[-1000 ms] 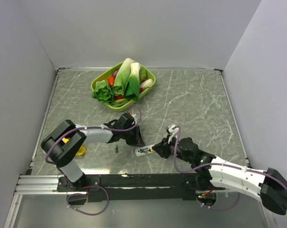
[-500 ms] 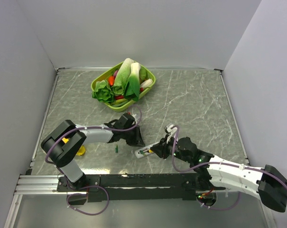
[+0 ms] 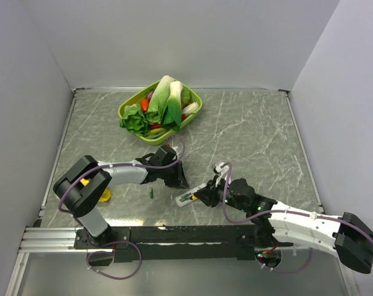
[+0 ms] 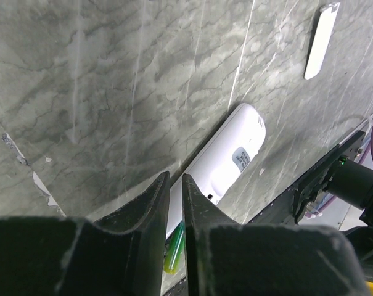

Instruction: Unload the batteries from the remote control

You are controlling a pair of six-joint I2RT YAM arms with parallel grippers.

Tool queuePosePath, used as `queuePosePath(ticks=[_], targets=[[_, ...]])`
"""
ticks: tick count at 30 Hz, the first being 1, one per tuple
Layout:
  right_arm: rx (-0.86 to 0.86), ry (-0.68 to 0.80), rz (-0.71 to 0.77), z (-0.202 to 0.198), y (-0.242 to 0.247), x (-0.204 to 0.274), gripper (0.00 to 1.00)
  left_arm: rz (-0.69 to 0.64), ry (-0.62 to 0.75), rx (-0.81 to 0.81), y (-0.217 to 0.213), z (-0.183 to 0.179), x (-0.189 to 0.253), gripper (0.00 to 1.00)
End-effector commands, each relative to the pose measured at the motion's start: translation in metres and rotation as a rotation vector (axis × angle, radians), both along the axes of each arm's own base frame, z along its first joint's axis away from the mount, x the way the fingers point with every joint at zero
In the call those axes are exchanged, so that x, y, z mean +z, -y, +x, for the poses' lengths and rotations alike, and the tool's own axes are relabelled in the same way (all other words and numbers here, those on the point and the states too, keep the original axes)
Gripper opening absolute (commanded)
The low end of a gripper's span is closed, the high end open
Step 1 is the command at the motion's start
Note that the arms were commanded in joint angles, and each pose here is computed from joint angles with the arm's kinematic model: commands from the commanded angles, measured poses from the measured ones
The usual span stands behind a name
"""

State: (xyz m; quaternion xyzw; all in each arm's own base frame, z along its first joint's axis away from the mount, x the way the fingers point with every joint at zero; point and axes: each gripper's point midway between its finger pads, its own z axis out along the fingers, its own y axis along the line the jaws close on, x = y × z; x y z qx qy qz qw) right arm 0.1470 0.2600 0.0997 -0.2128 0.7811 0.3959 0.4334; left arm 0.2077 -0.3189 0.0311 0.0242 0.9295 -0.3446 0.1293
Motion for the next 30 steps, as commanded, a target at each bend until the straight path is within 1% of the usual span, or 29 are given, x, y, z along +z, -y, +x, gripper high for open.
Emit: queuePosePath(ticks=[1, 4, 11, 17, 21, 28, 30], targets=[[0.005, 0.021, 0.057, 0.002, -0.010, 0.018, 0.00, -0.015, 0.052, 0.009, 0.006, 0.010, 0.021, 0.20], [-0.021, 0.053, 0.020, 0.007, -0.005, 0.013, 0.00, -0.007, 0.052, 0.012, 0.004, 0.009, 0.021, 0.20], [-0.044, 0.134, 0.078, 0.011, -0.002, 0.019, 0.00, 0.049, 0.053, 0.044, -0.009, 0.009, 0.012, 0.19], [-0.073, 0.176, 0.064, 0.019, -0.001, 0.026, 0.00, 0.075, 0.043, 0.050, -0.013, 0.008, 0.006, 0.06], [-0.096, 0.206, 0.047, 0.024, 0.003, 0.030, 0.00, 0.088, 0.036, 0.053, -0.015, 0.007, 0.001, 0.01], [-0.101, 0.215, 0.018, 0.029, 0.001, 0.028, 0.00, 0.119, 0.054, 0.078, -0.021, 0.011, 0.001, 0.01], [-0.100, 0.216, 0.024, 0.029, -0.001, 0.030, 0.00, 0.148, 0.074, 0.102, -0.028, 0.015, 0.003, 0.06]])
